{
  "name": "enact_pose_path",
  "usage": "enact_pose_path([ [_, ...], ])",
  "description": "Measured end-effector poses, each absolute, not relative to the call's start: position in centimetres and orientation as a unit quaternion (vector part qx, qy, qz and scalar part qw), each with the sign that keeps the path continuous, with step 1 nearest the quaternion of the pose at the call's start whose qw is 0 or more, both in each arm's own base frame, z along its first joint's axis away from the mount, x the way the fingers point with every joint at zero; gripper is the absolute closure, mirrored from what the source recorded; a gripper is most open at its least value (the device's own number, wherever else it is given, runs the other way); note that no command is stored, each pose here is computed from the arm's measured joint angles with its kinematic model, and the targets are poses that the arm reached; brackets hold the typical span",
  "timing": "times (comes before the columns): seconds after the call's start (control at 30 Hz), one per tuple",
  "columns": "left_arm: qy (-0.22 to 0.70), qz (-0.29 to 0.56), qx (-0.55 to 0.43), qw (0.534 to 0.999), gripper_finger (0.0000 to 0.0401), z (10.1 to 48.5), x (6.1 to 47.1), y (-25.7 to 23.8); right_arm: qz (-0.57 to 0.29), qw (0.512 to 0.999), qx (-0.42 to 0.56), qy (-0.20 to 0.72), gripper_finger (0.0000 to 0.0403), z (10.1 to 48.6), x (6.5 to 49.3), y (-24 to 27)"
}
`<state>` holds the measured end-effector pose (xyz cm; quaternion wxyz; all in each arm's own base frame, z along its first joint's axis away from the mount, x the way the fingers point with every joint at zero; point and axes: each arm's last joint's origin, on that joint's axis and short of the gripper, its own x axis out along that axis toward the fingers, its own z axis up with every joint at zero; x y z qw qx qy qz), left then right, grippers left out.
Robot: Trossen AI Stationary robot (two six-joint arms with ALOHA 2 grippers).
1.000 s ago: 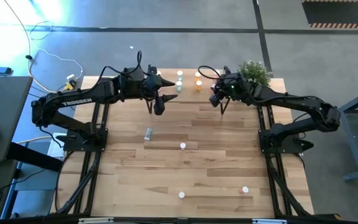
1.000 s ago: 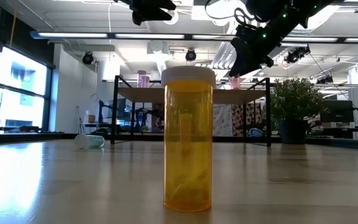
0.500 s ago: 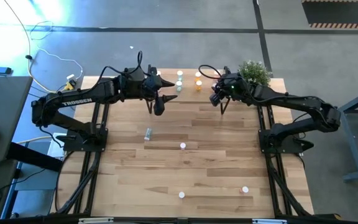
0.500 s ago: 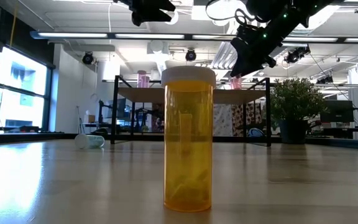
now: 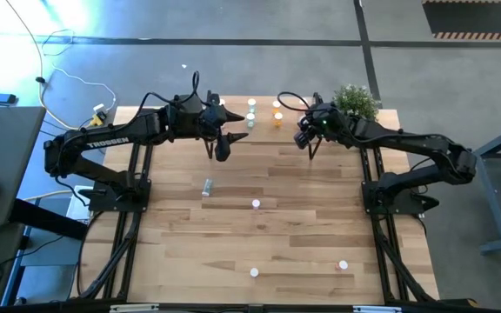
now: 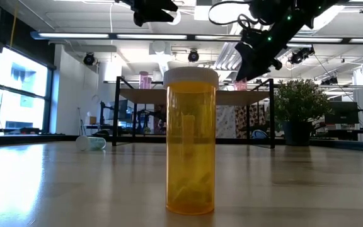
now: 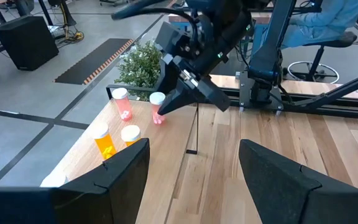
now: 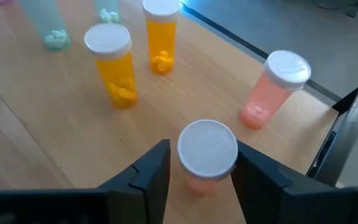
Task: Pick and place medicine bottles onto shelf by color
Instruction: Adjust the orange pill bottle, then put the pink pill bottle on the shelf aligned with the pink bottles
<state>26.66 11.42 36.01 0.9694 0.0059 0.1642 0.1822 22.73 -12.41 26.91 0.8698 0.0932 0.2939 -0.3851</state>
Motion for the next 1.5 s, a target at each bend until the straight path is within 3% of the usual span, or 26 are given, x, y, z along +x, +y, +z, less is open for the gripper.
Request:
enact_pose_path([
  [0.53, 0.164, 0.182, 0.006, 0.969, 0.0162, 36.0, 26.7, 11.4, -0.389, 0.872, 0.103, 0.278, 0.0224, 27.7, 22.6, -12.4],
  [1.07, 0.185, 0.181, 0.001, 0.966, 0.0162, 35.8, 26.3, 11.3, -0.387, 0.878, 0.105, 0.263, 0.0224, 33.5, 22.6, -12.3],
  [1.5, 0.264, 0.199, -0.077, 0.941, 0.0162, 35.7, 23.3, 8.5, -0.267, 0.884, 0.215, 0.319, 0.0224, 35.9, 22.4, -9.2],
])
